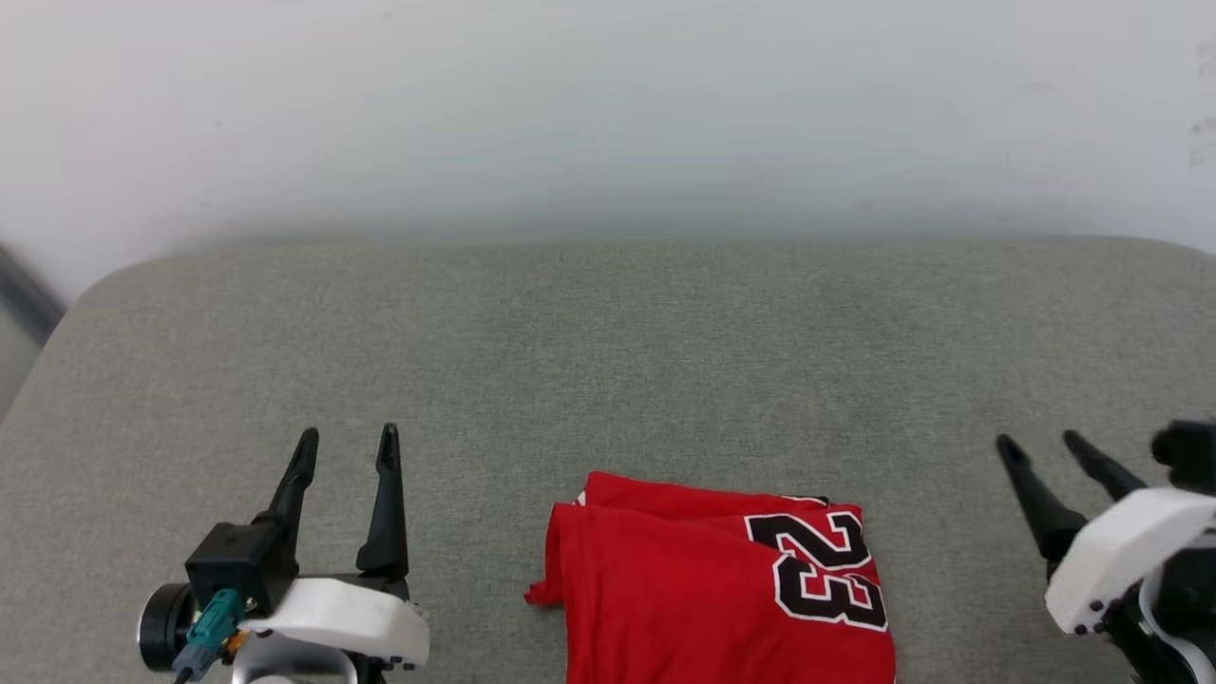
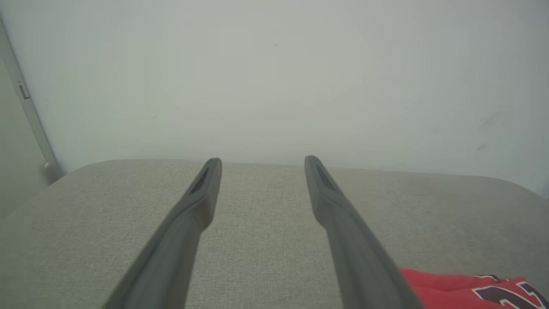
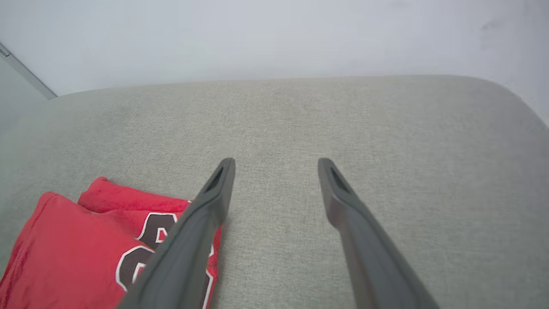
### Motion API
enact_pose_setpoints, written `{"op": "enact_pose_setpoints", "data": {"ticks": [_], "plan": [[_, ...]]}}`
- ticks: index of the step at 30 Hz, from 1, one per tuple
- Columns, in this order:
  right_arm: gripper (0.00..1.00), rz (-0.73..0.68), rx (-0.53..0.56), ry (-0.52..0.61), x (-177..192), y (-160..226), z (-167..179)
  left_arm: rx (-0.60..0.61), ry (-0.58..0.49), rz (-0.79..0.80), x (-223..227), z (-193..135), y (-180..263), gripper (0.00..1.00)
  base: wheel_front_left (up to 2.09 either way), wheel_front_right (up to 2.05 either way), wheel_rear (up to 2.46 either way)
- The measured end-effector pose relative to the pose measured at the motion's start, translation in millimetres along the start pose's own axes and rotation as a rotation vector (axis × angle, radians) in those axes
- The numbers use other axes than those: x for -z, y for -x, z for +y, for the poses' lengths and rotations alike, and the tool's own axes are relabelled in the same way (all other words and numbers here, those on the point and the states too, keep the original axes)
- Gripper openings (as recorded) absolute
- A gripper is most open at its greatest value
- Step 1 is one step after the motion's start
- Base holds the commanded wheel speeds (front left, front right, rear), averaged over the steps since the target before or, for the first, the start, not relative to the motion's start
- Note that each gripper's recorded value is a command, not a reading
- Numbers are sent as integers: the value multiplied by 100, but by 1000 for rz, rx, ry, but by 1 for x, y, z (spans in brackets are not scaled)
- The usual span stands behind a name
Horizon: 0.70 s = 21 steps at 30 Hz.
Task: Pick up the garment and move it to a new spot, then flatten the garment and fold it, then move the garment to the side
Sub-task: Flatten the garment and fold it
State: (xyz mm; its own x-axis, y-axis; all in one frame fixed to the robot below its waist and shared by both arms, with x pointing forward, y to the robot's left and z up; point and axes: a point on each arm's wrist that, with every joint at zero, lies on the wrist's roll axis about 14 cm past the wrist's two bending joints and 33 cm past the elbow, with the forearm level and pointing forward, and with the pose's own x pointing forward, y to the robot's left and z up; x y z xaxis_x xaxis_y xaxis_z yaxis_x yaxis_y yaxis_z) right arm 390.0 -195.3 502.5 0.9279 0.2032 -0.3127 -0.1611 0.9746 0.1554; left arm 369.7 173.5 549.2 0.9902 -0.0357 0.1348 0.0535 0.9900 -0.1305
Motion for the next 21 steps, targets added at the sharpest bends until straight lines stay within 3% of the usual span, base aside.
{"op": "enact_pose_setpoints", "data": {"ticks": [3,4,8,21], "plan": [[100,-122,68,32,-13,18,-14,-11,-3,6,2,1,4,100,0,0,0],[100,-219,94,53,-27,28,-18,-11,-5,13,4,1,7,100,0,0,0],[100,-346,110,86,-39,45,-15,-14,-10,23,7,1,11,100,0,0,0],[100,-372,85,72,-19,65,3,-2,-29,38,13,-3,24,100,0,0,0]]}}
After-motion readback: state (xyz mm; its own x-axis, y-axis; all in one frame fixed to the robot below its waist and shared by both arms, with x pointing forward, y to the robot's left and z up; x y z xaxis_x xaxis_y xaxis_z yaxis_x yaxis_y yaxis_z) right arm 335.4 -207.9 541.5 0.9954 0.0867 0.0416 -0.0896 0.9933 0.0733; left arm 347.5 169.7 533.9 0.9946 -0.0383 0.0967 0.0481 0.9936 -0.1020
